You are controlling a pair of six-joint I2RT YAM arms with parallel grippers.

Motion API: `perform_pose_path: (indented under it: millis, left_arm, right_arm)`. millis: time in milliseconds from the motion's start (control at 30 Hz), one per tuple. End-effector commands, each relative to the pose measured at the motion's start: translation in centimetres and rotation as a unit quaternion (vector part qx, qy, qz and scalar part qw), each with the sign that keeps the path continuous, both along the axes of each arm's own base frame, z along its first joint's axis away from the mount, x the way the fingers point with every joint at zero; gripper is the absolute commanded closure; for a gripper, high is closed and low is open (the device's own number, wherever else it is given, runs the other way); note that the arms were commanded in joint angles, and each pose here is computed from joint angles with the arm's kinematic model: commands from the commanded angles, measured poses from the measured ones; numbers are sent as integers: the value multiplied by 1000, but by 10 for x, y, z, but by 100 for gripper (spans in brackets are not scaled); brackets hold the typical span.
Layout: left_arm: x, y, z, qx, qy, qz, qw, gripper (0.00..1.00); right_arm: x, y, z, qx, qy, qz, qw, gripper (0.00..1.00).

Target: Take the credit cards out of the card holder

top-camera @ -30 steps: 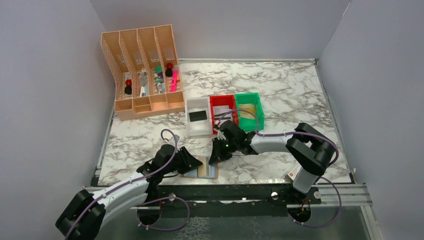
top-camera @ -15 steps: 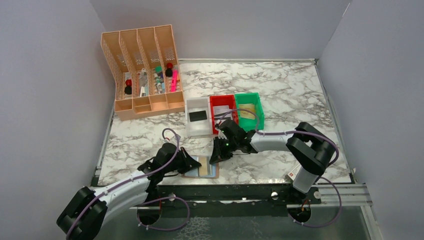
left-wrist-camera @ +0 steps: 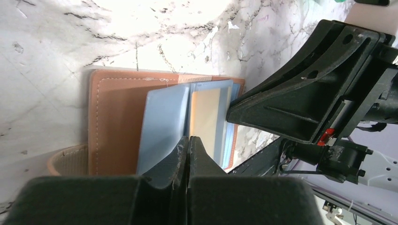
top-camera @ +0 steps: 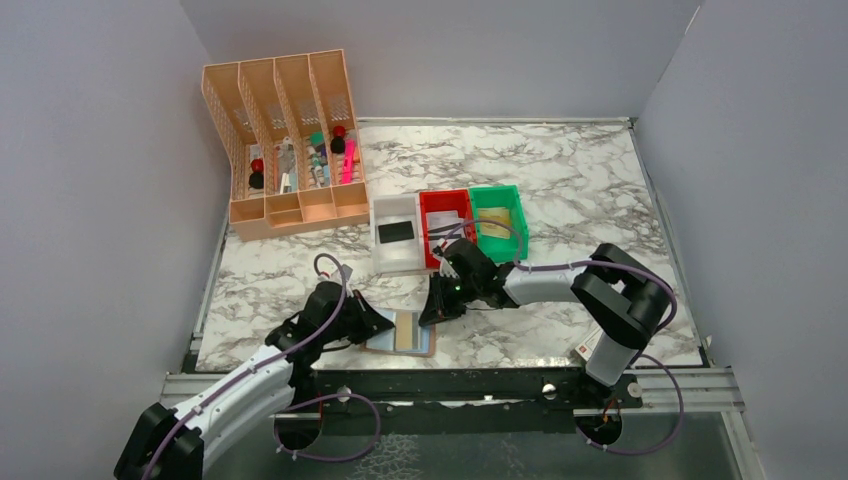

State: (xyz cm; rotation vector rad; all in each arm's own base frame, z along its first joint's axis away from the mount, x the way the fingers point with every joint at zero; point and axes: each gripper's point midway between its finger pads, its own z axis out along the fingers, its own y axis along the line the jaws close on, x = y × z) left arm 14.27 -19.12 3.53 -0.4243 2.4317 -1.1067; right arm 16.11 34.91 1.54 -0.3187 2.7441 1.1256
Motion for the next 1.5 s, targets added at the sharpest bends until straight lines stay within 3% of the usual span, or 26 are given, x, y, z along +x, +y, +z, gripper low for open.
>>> perform_pose_path:
  millis: [0, 200, 333, 500, 667, 833, 1100, 1400, 1467]
  left_arm:
    - [4, 5, 4, 25, -4, -2, 1000, 100]
    - [8, -7, 14, -9, -20, -17, 1000, 98]
    - [4, -20, 17, -41, -16, -48, 998, 73]
    - [-8, -18, -3, -25, 26, -57, 998, 65]
    - [-24, -14, -28, -49, 59, -44, 996, 53]
    - [-27, -18, -32, -44, 67, -64, 995, 55]
    - [2, -34, -2, -80, 13, -52, 995, 82]
    - [25, -43, 27, -116, -26, -24, 993, 82]
    - [28, -42, 31, -124, -28, -12, 992, 88]
  right_arm:
    - [-8, -78, -75, -180, 12, -35, 983, 84]
    - [-9, -66, -62, -141, 5, -13, 990, 84]
    - [-13, -51, -49, -99, 14, 2, 995, 82]
    - [-16, -34, -38, -52, 27, 14, 998, 79]
    - [-15, -34, -48, -63, 40, 7, 997, 79]
    - [-21, -38, -57, -67, 52, 4, 996, 79]
    - [-26, -45, -65, -79, 58, 4, 995, 87]
    - [-32, -48, -65, -74, 63, 11, 995, 88]
    - [-32, -47, -64, -70, 64, 10, 995, 88]
